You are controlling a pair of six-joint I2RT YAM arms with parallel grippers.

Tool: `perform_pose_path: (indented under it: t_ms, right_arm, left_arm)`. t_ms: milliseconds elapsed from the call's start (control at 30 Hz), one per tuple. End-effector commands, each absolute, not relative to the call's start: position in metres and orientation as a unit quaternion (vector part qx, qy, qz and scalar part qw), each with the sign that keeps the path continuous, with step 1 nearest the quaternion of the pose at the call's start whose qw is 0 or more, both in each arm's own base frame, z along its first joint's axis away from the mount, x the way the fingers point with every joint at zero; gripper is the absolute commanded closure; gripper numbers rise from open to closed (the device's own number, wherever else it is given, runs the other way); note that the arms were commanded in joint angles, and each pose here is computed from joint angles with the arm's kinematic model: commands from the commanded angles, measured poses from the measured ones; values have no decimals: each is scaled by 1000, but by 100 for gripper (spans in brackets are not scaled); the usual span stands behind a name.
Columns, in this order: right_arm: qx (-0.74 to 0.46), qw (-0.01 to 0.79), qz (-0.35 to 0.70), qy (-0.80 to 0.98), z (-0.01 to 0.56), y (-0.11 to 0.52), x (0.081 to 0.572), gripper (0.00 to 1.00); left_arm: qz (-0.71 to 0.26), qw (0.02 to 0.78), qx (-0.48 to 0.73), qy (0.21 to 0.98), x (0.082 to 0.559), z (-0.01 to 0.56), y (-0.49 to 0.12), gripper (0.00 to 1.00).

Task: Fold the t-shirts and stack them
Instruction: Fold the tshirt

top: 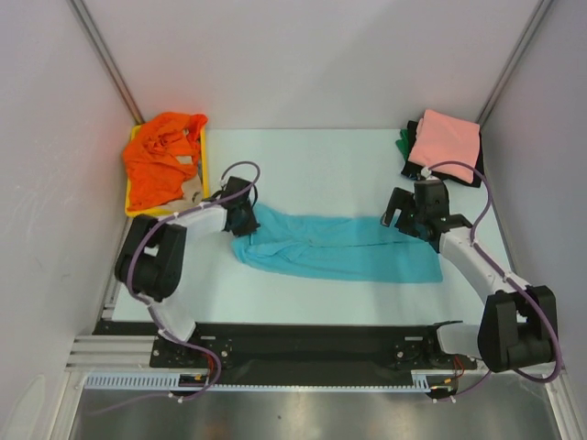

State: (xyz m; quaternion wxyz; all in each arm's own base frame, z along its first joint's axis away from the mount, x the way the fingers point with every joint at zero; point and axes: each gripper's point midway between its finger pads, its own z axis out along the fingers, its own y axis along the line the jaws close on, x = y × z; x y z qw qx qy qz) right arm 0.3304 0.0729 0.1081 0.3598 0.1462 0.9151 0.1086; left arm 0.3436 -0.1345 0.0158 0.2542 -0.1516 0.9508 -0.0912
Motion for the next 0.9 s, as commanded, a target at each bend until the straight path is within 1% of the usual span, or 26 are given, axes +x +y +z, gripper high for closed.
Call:
perform_pose_path:
  t_ms: [0, 67, 100, 133, 167, 200, 233, 267, 300, 333, 367, 400, 433, 467, 500, 533, 600, 700, 800, 833, 867]
  right_arm:
    - [135, 376, 124, 908, 123, 79, 328, 7]
    - [133, 380, 128, 906, 128, 82, 328, 8]
    - [131, 376, 127, 908, 127, 83, 325, 8]
    - [130, 378, 128, 907, 131, 83, 324, 8]
    - [128, 377, 129, 908, 132, 85, 322, 8]
    - [125, 372, 129, 911, 133, 87, 318, 8]
    - [122, 377, 134, 908, 138, 89, 316, 8]
    - [120, 378, 136, 908, 139, 92, 314, 8]
    - [117, 377, 139, 908, 140, 94, 310, 8]
    - [107, 381, 147, 906, 144, 102, 306, 8]
    - [102, 383, 149, 906, 144, 105, 305, 8]
    - [97, 380, 146, 908, 142, 107, 302, 7]
    - [91, 377, 146, 910, 140, 111, 298, 7]
    - [89, 377, 145, 910, 140, 111, 297, 7]
    - [87, 375, 138, 913, 138, 110, 294, 7]
    - [88, 374, 134, 914, 136, 108, 292, 7]
    - [83, 377, 134, 913, 136, 111, 289, 7]
    - [68, 366, 125, 919, 126, 119, 278, 7]
    - [44, 352, 102, 929, 114, 130, 266, 7]
    - [41, 349, 97, 931, 111, 134, 262, 7]
    - [32, 346, 90, 933, 108, 137, 258, 7]
  left_arm:
    - [-68, 273, -127, 951, 396, 23, -136, 100]
    - [-66, 283, -115, 950, 425, 31, -141, 100]
    - [-69, 308, -104, 943, 456, 60, -147, 100]
    - [-55, 287, -98, 951, 469, 38, -148, 100]
    - [-54, 290, -90, 951, 487, 40, -151, 100]
    - [-62, 329, -86, 938, 527, 80, -156, 100]
    - [-52, 300, -83, 949, 543, 39, -158, 100]
    - [-105, 360, -72, 924, 590, 91, -179, 100]
    - [-130, 362, -68, 921, 608, 87, -183, 100]
    - [-163, 348, -60, 921, 622, 58, -195, 99]
    - [-203, 365, -53, 907, 636, 72, -207, 91]
    - [-273, 399, -42, 874, 650, 115, -221, 77]
    - [-289, 406, -43, 866, 652, 124, -224, 48]
    - [-304, 439, -36, 844, 650, 175, -223, 45]
    - [-302, 437, -38, 847, 646, 155, -222, 38]
    - [-298, 451, -38, 840, 640, 169, -218, 18]
    - [-277, 469, -41, 837, 623, 193, -203, 0]
    - [-252, 462, -56, 849, 610, 217, -179, 0]
    - [-225, 440, -91, 865, 596, 226, -150, 0]
    - [-218, 450, -99, 860, 590, 244, -141, 0]
    - [-216, 450, -104, 860, 585, 249, -136, 0]
